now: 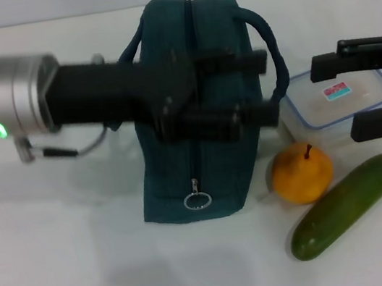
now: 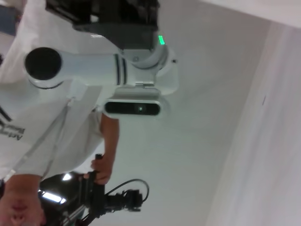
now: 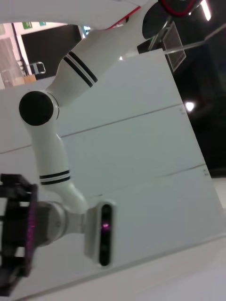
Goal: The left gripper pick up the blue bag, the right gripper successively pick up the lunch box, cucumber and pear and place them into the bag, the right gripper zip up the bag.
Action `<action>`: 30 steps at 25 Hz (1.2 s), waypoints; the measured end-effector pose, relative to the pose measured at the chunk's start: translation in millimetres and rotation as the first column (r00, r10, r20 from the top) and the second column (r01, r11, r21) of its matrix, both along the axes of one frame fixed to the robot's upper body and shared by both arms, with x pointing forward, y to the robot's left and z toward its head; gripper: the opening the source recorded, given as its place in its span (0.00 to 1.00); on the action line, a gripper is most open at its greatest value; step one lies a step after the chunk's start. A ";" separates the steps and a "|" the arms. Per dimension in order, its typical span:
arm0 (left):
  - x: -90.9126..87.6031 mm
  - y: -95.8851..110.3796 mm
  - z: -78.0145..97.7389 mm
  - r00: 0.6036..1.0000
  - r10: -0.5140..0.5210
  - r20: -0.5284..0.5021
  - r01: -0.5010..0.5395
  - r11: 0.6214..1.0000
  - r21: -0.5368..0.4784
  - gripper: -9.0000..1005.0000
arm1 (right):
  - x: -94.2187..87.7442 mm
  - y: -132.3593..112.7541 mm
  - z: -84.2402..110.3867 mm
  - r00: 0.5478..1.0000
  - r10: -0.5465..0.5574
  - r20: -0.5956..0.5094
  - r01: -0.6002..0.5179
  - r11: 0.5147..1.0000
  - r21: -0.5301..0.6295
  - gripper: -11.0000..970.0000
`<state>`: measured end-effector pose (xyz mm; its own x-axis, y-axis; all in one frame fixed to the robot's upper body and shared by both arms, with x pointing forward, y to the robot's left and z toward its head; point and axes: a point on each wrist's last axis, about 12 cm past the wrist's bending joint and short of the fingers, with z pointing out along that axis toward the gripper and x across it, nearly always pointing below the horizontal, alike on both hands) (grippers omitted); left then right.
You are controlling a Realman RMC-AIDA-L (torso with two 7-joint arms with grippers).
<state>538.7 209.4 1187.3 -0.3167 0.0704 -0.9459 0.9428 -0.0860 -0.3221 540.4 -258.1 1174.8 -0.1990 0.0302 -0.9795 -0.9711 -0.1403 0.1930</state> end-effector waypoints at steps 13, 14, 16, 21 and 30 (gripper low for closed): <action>41.7 11.3 56.9 0.929 0.341 -0.145 -0.271 0.893 0.359 0.83 | -23.0 -49.9 -22.0 0.970 -0.245 0.001 0.245 0.969 0.041 0.85; 45.5 10.8 57.4 0.915 0.369 -0.162 -0.281 0.872 0.401 0.83 | -24.4 -52.0 -23.7 0.966 -0.258 0.001 0.258 0.965 0.042 0.85; 53.4 8.4 59.1 0.888 0.428 -0.169 -0.300 0.817 0.492 0.83 | -26.9 -55.2 -27.3 0.960 -0.281 0.003 0.280 0.959 0.038 0.85; 69.5 -1.8 72.3 0.837 0.544 -0.068 -0.370 0.651 0.663 0.83 | -28.8 -55.9 -35.5 0.949 -0.314 0.004 0.314 0.949 0.012 0.85; 73.6 -1.7 87.8 0.811 0.585 -0.009 -0.419 0.591 0.690 0.83 | -27.6 -55.4 -40.3 0.941 -0.339 0.005 0.339 0.941 -0.009 0.85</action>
